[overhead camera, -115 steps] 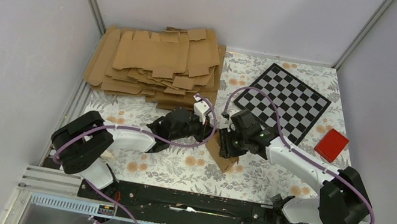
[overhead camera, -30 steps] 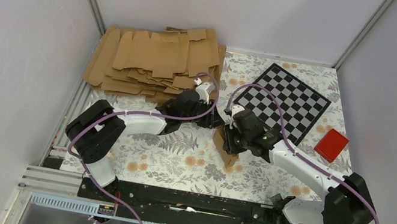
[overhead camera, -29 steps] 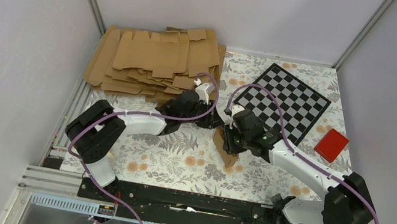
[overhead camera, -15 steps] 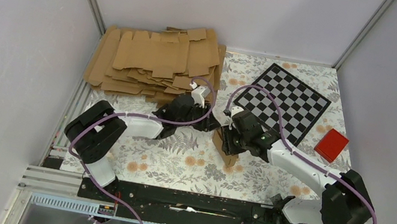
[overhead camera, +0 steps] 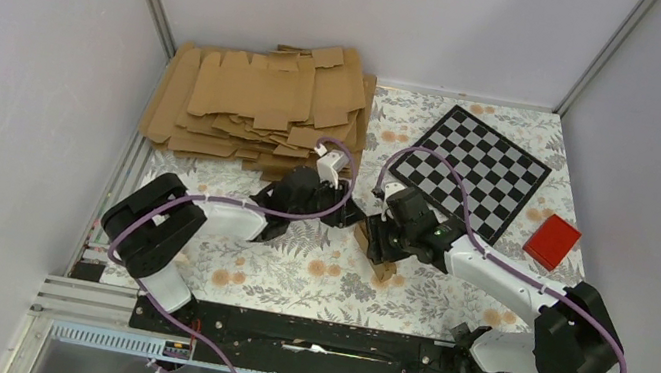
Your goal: Fold the paper box
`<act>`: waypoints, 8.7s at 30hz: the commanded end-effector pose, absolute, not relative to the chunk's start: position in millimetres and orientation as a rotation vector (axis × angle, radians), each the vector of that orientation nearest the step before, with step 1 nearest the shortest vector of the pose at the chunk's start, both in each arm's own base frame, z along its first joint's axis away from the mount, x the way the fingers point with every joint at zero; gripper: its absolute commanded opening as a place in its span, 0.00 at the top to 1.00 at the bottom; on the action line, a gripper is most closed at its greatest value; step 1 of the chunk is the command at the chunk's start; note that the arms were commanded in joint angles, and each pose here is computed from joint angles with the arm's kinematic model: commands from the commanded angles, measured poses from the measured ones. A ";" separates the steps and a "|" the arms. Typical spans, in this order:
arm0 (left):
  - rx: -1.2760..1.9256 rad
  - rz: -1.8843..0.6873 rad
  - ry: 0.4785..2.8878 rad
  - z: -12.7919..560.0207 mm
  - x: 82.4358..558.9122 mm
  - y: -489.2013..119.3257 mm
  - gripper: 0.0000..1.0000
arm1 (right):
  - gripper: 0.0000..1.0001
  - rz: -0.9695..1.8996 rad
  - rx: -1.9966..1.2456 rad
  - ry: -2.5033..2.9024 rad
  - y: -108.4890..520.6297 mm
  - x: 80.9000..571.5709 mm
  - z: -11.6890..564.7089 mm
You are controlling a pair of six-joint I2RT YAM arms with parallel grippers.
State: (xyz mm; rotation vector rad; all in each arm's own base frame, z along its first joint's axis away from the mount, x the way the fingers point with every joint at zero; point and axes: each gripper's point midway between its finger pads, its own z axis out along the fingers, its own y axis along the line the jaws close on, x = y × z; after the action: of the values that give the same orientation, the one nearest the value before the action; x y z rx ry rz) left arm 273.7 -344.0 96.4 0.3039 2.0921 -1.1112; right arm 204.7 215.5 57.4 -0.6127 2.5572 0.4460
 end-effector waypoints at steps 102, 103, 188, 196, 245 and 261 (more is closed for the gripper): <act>0.906 -1.314 1.686 154.2 210.6 -304.5 0.36 | 0.69 0.876 -1.751 1.880 287.1 212.0 89.7; 0.907 -1.304 1.700 150.8 210.7 -305.0 0.41 | 0.69 0.876 -1.749 1.881 286.8 212.2 89.9; 1.059 -0.697 1.988 71.4 225.1 -335.8 0.56 | 0.04 0.820 -0.111 2.343 216.2 246.1 111.9; 1.049 -0.720 1.968 79.2 226.6 -340.7 0.38 | 0.12 0.872 -0.125 2.371 228.2 250.0 108.5; 1.067 -0.654 2.038 83.2 229.5 -346.6 0.37 | 0.26 0.848 -0.125 2.374 226.9 257.0 107.0; 1.083 -0.650 2.070 78.8 233.4 -354.0 0.32 | 0.27 0.831 -0.109 2.358 223.7 258.9 114.8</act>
State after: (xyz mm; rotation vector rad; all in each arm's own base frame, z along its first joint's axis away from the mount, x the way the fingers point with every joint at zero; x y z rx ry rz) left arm 221.8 -337.3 60.5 1.1063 2.1243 -0.6336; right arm 246.6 219.0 88.1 -0.1121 2.4337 0.8123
